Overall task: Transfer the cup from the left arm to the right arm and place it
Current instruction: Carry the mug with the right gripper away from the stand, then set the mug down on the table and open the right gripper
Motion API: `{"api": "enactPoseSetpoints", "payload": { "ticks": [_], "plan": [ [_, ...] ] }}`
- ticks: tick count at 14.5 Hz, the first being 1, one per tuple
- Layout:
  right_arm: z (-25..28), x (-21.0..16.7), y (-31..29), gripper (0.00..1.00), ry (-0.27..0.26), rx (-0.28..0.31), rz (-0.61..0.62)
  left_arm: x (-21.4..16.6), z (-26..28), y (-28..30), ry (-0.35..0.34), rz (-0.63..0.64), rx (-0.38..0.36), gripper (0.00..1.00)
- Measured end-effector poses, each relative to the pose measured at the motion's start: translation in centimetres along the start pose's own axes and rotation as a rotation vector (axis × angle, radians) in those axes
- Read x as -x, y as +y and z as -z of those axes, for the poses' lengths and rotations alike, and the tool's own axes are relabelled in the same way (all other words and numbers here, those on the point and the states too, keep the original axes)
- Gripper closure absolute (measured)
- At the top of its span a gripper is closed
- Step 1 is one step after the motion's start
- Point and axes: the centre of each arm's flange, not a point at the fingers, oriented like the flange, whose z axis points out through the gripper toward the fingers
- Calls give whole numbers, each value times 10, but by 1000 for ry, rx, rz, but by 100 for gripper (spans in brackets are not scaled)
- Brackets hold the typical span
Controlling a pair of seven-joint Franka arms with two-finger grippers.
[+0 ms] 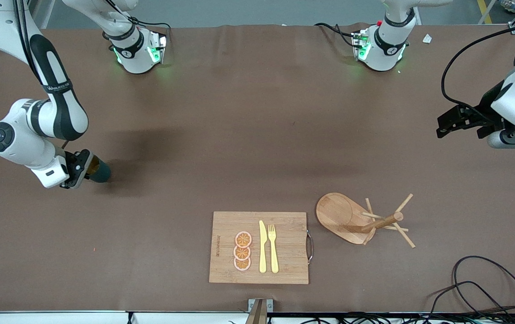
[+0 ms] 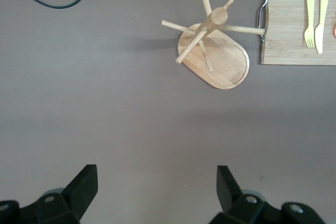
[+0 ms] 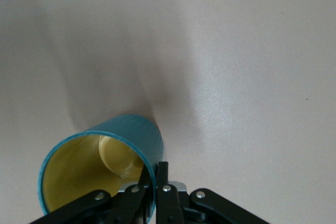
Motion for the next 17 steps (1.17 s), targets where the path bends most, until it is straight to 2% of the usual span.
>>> {"api": "enactPoseSetpoints", "payload": {
  "ticks": [5,6,11,15,17],
  "plan": [
    [0,-5,-1,95,3,0,11,3,1,5,-15,-12,-13,0],
    [0,-6,-1,90,3,0,13,5,2,7,-20,-17,-15,0],
    [1,-6,-1,42,3,0,15,6,3,8,-23,-20,-17,0],
    [13,-3,-1,4,-2,-45,-3,5,3,1,-22,-7,-20,0],
    [34,1,4,0,-6,-76,-52,5,3,0,-21,-7,-20,0]
  ]
}}
